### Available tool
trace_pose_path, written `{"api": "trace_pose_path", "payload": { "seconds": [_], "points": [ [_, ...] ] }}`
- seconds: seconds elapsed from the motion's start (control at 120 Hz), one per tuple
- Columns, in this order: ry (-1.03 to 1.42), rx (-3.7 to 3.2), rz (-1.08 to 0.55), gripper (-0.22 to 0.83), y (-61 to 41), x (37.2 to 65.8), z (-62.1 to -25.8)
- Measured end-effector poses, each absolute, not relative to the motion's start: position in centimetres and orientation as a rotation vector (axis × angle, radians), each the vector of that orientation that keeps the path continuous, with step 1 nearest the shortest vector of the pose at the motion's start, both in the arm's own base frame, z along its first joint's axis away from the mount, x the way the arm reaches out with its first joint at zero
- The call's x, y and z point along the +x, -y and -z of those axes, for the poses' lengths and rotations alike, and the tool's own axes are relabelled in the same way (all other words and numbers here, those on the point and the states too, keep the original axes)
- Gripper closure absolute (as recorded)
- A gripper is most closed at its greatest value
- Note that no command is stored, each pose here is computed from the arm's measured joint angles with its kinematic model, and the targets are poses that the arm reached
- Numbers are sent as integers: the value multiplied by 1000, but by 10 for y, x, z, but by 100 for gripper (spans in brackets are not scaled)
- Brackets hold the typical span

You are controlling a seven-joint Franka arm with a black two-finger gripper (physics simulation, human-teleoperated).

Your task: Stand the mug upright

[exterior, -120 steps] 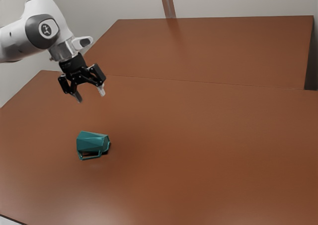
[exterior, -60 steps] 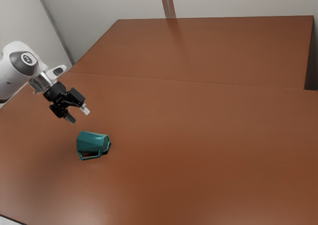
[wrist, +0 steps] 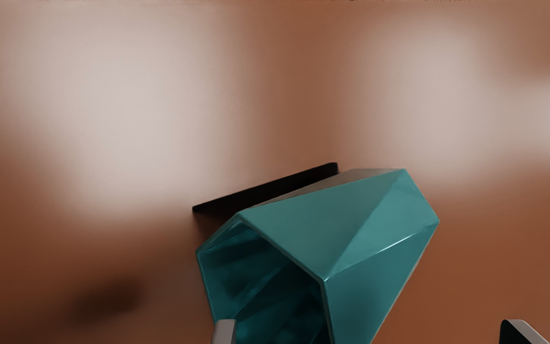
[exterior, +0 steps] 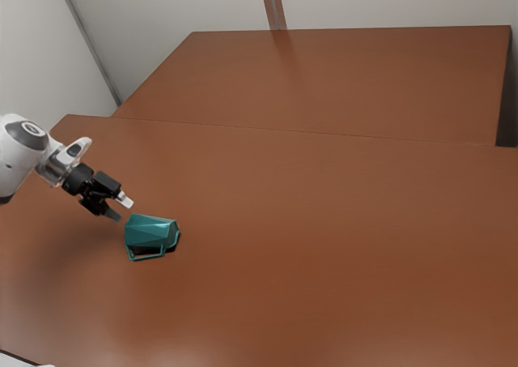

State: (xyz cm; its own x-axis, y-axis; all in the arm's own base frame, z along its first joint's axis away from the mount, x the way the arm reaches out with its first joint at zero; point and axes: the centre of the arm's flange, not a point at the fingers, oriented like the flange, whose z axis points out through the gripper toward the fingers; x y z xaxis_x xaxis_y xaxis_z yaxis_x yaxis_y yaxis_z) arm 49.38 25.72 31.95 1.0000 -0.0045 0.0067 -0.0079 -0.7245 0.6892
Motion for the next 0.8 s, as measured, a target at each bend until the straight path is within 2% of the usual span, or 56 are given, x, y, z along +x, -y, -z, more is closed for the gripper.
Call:
{"api": "trace_pose_path", "payload": {
  "seconds": [0.258, 0.533, 0.692, 0.8],
  "points": [
    [51, 2300, -73, 0, -256, 498, -296],
    [75, 2213, -82, 1, -247, 490, -275],
    [85, 2168, -75, 16, -242, 488, -261],
    [101, 2154, -81, 32, -240, 488, -262]
  ]
}}
